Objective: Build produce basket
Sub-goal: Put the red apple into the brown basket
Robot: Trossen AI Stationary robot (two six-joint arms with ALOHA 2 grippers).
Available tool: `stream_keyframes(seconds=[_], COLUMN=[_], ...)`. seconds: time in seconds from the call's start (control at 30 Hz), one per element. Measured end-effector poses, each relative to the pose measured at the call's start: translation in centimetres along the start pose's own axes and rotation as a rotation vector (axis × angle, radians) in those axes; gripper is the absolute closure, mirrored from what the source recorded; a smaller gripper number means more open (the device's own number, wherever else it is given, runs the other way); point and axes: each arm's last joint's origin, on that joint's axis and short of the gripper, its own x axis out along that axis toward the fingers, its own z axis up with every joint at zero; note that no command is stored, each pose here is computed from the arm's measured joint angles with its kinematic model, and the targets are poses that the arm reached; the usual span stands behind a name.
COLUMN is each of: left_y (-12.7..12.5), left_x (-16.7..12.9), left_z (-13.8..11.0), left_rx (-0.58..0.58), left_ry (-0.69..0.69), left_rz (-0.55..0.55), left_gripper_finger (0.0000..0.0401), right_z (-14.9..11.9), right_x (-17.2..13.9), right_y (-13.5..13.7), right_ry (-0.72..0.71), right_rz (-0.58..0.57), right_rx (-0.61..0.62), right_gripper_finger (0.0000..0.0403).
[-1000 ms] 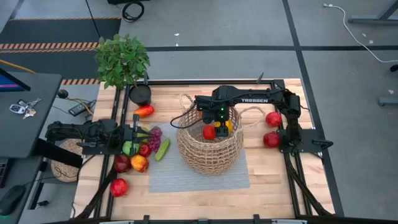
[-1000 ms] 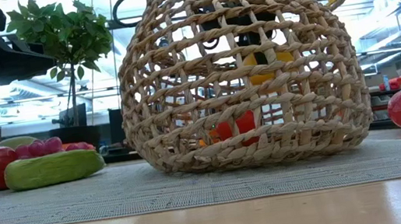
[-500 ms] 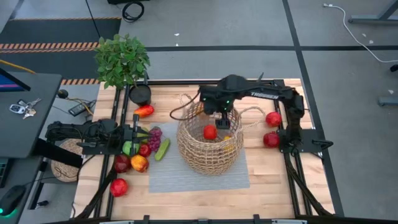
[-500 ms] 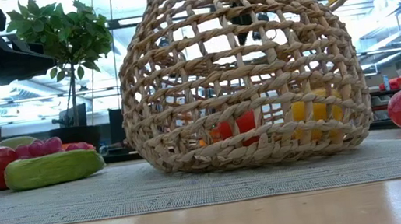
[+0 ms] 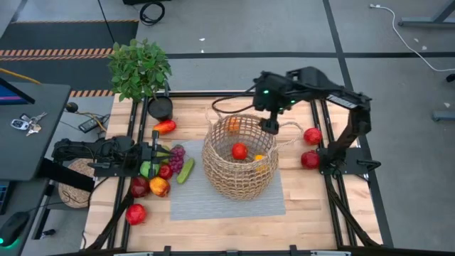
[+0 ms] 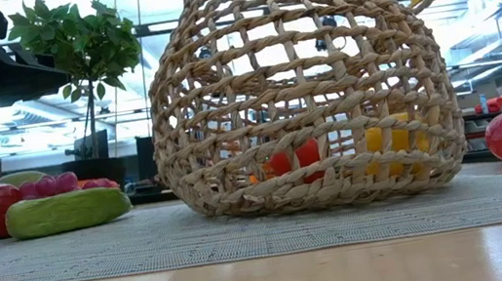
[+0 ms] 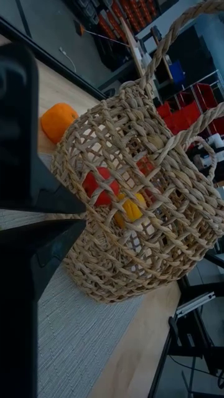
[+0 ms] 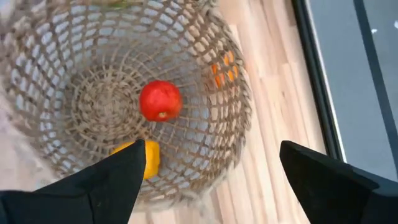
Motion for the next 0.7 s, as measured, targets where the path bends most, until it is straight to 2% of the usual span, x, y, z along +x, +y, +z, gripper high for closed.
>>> stream_keyframes(seconds=[0.17,0.33,0.53,0.7], left_y=[0.0,0.0,0.0,0.0], left_x=[0.0,0.0,0.0,0.0], left_z=[0.0,0.0,0.0,0.0], left_rx=[0.000,0.000,0.000,0.000], left_ry=[0.000,0.000,0.000,0.000], left_rz=[0.000,0.000,0.000,0.000], left_gripper_finger=[0.0373,0.0369,0.0366,0.0371], right_z=[-2.0,-5.6,-9.8,-11.6], right_x=[-0.8,-1.2,-2.7,-3.9], right_y=[-0.2,0.5,3.2,6.3], right_ry=[0.006,0.011,-0.026,-0.033], right_rz=[-0.044,-0.031,0.021,0.104], right_rx=[0.061,0.151,0.229,0.232], right_gripper_finger=[0.0029,0.0030,0.0030,0.0030])
